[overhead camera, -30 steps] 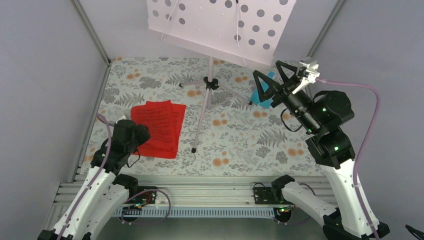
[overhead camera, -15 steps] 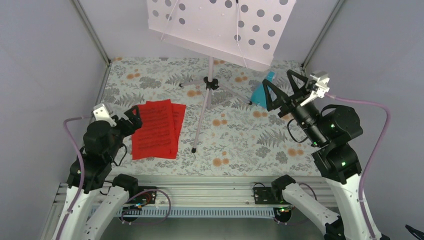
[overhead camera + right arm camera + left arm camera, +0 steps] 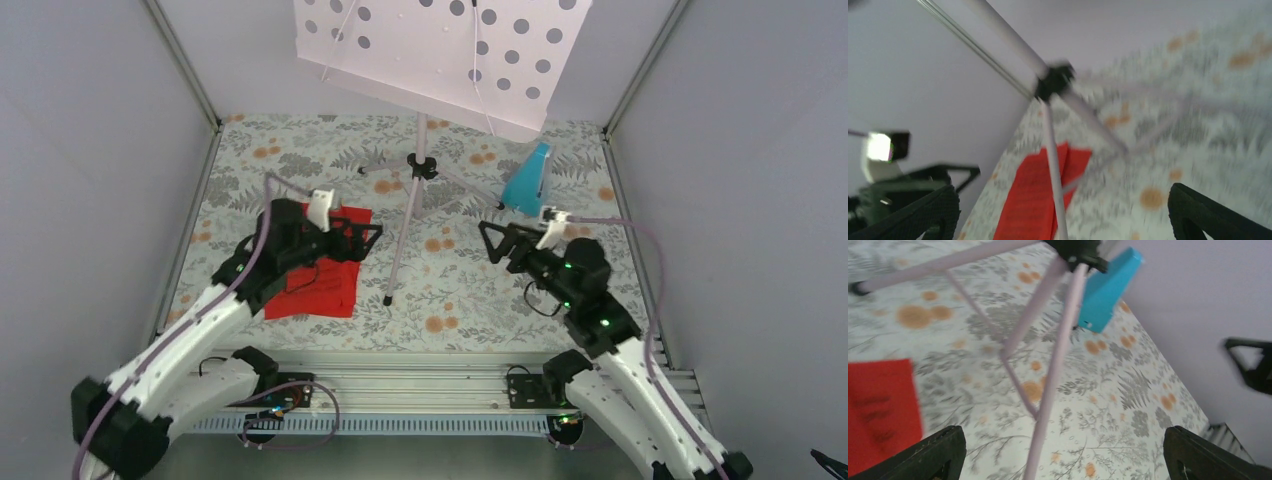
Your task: Pack up the instrument practice props
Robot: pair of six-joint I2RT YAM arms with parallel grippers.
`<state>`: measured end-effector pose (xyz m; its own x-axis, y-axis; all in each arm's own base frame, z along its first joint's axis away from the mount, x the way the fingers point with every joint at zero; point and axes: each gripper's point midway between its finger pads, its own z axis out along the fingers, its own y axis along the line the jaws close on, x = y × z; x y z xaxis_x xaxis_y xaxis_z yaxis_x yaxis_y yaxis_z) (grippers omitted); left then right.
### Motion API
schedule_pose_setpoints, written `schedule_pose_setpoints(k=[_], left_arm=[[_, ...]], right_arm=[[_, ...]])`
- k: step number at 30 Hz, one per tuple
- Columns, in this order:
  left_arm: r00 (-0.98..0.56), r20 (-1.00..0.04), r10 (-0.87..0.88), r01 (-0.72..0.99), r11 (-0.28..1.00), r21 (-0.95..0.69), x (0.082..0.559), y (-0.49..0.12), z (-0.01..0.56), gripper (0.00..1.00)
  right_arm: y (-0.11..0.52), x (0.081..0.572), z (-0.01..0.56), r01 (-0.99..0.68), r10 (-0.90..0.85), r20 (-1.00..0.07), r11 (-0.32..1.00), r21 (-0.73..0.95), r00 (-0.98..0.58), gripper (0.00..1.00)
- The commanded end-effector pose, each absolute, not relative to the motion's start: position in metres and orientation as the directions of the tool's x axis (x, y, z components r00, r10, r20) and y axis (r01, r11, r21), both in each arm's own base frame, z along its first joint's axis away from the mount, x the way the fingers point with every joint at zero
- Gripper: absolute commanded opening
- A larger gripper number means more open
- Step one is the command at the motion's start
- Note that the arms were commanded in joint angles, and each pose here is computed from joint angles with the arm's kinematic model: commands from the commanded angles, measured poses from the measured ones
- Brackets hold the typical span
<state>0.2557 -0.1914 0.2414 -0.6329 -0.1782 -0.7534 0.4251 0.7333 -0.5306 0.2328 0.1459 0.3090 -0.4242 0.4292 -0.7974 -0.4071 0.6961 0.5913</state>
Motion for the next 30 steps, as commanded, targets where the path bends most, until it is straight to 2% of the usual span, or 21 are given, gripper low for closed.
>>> schedule_pose_setpoints(k=[1,5,9,11,14,16,30], left_arm=[[-0.495,-0.869,0.006,0.700,0.594,-0.395,0.270,-0.249,0.282,0.97],[-0.466,-0.877,0.116,0.757,0.566,-0.327,0.291,-0.272,0.270,0.92],[-0.493,-0.856,0.154,0.749,0.577,-0.327,0.317,-0.287,0.245,0.84],[-0.516,-0.844,0.149,0.726,0.599,-0.338,0.329,-0.291,0.234,0.83],[-0.514,-0.847,0.137,0.726,0.596,-0.344,0.338,-0.297,0.228,0.82],[-0.510,-0.849,0.137,0.736,0.580,-0.349,0.341,-0.302,0.228,0.78],[-0.500,-0.839,0.217,0.742,0.606,-0.286,0.355,-0.304,0.194,0.18]], right_arm=[[0.183,0.240,0.272,-0.354,0.519,-0.584,0.478,0.804,-0.624,0.97],[0.201,0.259,0.271,-0.344,0.505,-0.539,0.431,0.834,-0.674,0.97],[0.222,0.280,0.278,-0.340,0.482,-0.498,0.381,0.860,-0.721,0.96],[0.232,0.293,0.276,-0.326,0.472,-0.476,0.367,0.872,-0.742,0.95],[0.243,0.311,0.279,-0.322,0.460,-0.457,0.342,0.883,-0.762,0.92],[0.250,0.322,0.279,-0.320,0.449,-0.442,0.323,0.891,-0.776,0.86],[0.267,0.372,0.262,-0.295,0.434,-0.400,0.291,0.910,-0.807,0.48]])
